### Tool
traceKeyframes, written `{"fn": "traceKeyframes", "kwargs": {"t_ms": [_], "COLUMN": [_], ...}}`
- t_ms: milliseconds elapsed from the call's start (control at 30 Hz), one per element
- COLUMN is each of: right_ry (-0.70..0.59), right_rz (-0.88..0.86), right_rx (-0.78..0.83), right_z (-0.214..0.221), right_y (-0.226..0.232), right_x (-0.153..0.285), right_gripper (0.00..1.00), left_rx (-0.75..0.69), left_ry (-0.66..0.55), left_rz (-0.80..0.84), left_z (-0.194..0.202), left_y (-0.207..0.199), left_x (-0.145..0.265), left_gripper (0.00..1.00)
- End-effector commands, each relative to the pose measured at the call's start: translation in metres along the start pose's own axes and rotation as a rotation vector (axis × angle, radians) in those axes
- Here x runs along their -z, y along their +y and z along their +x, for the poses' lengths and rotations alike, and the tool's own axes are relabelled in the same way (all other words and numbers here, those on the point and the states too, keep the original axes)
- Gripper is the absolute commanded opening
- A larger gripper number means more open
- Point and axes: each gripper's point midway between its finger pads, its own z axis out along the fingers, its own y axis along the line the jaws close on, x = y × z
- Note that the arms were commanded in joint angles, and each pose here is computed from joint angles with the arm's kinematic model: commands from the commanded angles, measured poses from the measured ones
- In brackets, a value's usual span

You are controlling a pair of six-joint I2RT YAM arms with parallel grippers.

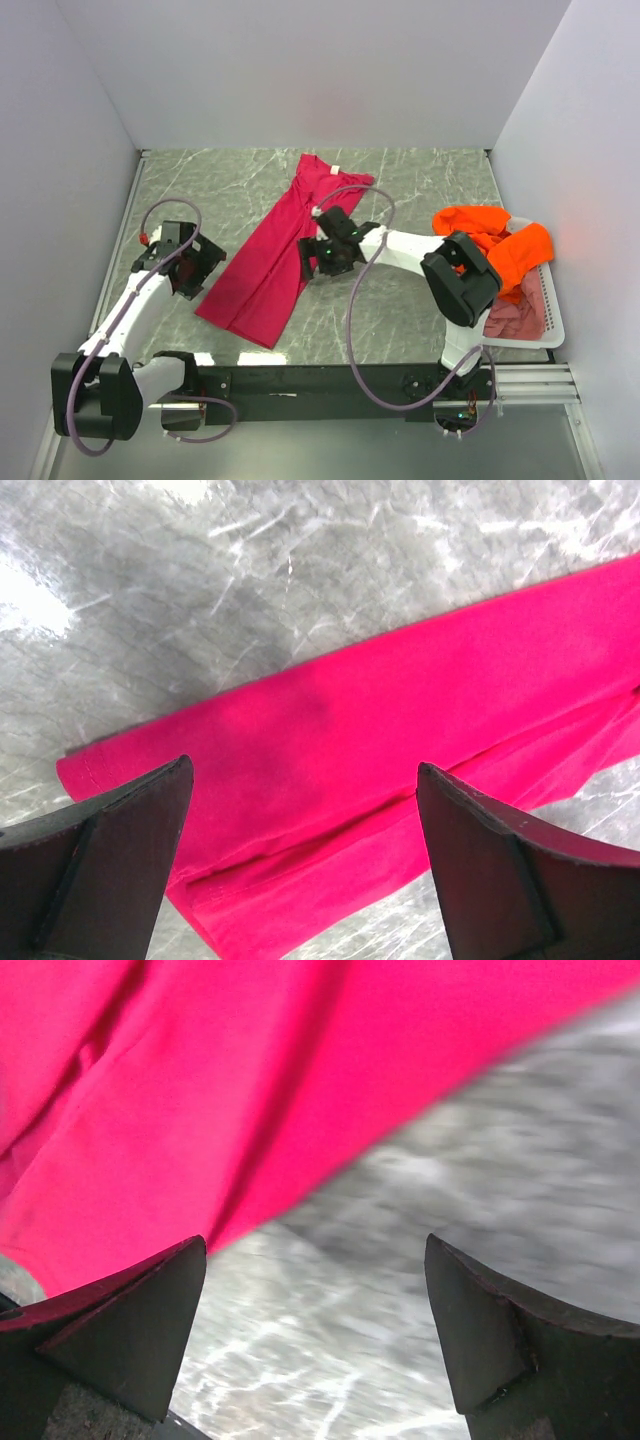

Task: Fold and stack the t-shirts
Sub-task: Fold the tshirt

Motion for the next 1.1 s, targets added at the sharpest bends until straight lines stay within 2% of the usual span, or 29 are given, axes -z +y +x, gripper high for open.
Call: {"fn": "traceKeyframes", "kwargs": {"t_ms": [0, 133, 267, 367, 500, 600, 800, 933, 1067], "right_ry": [0.077, 0.061, 0.004, -0.021, -0.01, 0.018, 0.12, 0.165, 0.213], "right_rz": [0.075, 0.047, 0.008, -0.082, -0.192, -0.242, -0.261, -0.232, -0.157], "right_rx": [-0.063, -0.03, 0.087, 0.137, 0.227, 0.259, 0.284, 0.268, 0.204], "right_z": [0.028, 0.02, -0.009, -0.013, 0.005, 0.013, 0.039, 0.055, 0.078], "right_y": [-0.044, -0.04, 0.009, 0.058, 0.119, 0.14, 0.15, 0.136, 0.099], "right_x": [-0.001, 0.004, 0.014, 0.022, 0.023, 0.018, -0.011, -0.023, -0.026], "right_gripper": [0.97, 0.97, 0.97, 0.98, 0.98, 0.98, 0.98, 0.98, 0.98], "left_rx": [-0.041, -0.057, -0.06, -0.057, -0.026, -0.011, -0.008, -0.005, -0.016], "left_ry": [0.014, 0.028, 0.013, -0.01, -0.05, -0.047, -0.07, -0.069, -0.051], "left_rz": [0.011, -0.002, -0.004, -0.042, -0.073, -0.047, -0.067, -0.04, -0.016], "left_z": [0.008, 0.014, 0.01, 0.003, -0.006, -0.005, -0.012, -0.012, -0.009], "left_y": [0.002, 0.006, 0.004, 0.007, 0.009, 0.005, 0.006, 0.001, -0.004], "left_x": [0.003, 0.002, 0.004, 0.006, 0.008, 0.009, 0.014, 0.017, 0.017], "left_gripper": [0.99, 0.99, 1.0, 0.99, 0.99, 0.99, 0.99, 1.0, 1.0]}}
